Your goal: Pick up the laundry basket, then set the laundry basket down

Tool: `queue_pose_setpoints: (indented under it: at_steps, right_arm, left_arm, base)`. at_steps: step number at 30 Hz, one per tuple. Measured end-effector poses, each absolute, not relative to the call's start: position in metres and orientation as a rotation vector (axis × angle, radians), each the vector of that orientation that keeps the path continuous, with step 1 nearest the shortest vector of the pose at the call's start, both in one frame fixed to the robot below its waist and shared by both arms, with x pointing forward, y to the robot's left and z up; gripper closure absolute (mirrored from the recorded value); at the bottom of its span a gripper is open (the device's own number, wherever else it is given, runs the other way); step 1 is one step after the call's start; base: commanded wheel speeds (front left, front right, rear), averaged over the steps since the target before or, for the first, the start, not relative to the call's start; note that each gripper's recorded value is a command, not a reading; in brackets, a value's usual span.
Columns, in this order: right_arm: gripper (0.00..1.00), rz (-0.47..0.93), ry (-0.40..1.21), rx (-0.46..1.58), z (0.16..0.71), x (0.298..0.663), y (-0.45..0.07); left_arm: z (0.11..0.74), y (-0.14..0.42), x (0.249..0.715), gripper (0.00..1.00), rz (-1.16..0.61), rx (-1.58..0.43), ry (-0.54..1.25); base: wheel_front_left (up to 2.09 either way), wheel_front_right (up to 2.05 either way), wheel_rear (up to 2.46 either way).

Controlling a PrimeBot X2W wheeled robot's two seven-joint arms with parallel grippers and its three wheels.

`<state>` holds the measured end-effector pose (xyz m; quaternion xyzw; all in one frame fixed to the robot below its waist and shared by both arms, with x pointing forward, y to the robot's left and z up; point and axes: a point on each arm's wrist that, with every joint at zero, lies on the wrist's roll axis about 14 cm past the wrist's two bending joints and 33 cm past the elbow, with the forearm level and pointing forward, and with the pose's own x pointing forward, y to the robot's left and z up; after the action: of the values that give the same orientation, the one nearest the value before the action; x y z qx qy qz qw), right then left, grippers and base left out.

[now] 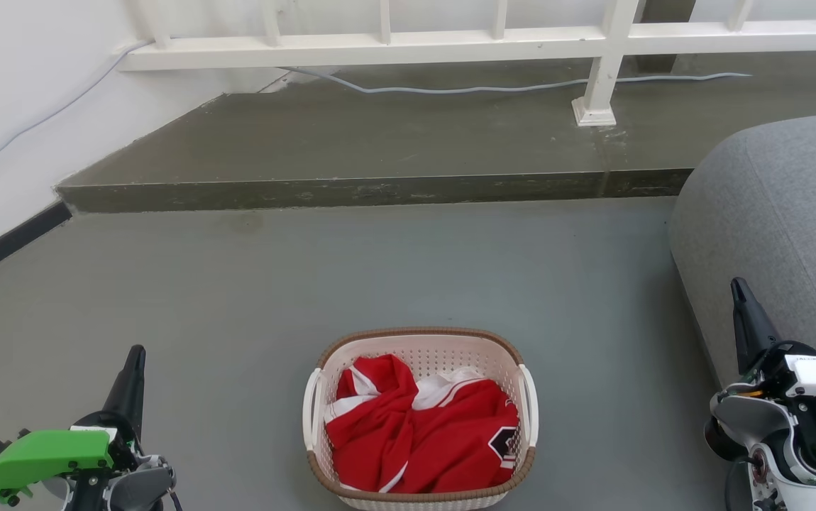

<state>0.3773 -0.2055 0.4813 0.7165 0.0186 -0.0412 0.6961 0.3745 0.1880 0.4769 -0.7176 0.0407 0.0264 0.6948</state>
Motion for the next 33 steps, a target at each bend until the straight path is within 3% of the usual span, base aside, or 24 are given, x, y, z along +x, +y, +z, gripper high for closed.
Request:
queue_pose_setpoints:
  at_steps: [17,18,24,33]
  right_arm:
    - [1.0,-0.092,0.041,1.599,0.481,0.377,-0.206]
    - [0.0,-0.092,0.041,1.599,0.481,0.377,-0.206]
    - [0.0,-0.165,0.111,1.623,0.452,0.362,-0.199]
    - [0.0,-0.174,0.099,1.607,0.453,0.362,-0.201]
  left_arm:
    - [0.477,0.188,0.374,1.0,0.059,-1.602,0.09]
    - [0.477,0.188,0.374,0.0,0.059,-1.602,0.09]
    - [0.451,0.181,0.361,0.0,0.122,-1.622,0.157]
    - [0.452,0.181,0.362,0.0,0.12,-1.623,0.149]
  base:
    - [0.0,0.0,0.0]
    - [0.0,0.0,0.0]
    - [0.0,0.0,0.0]
    - [0.0,0.0,0.0]
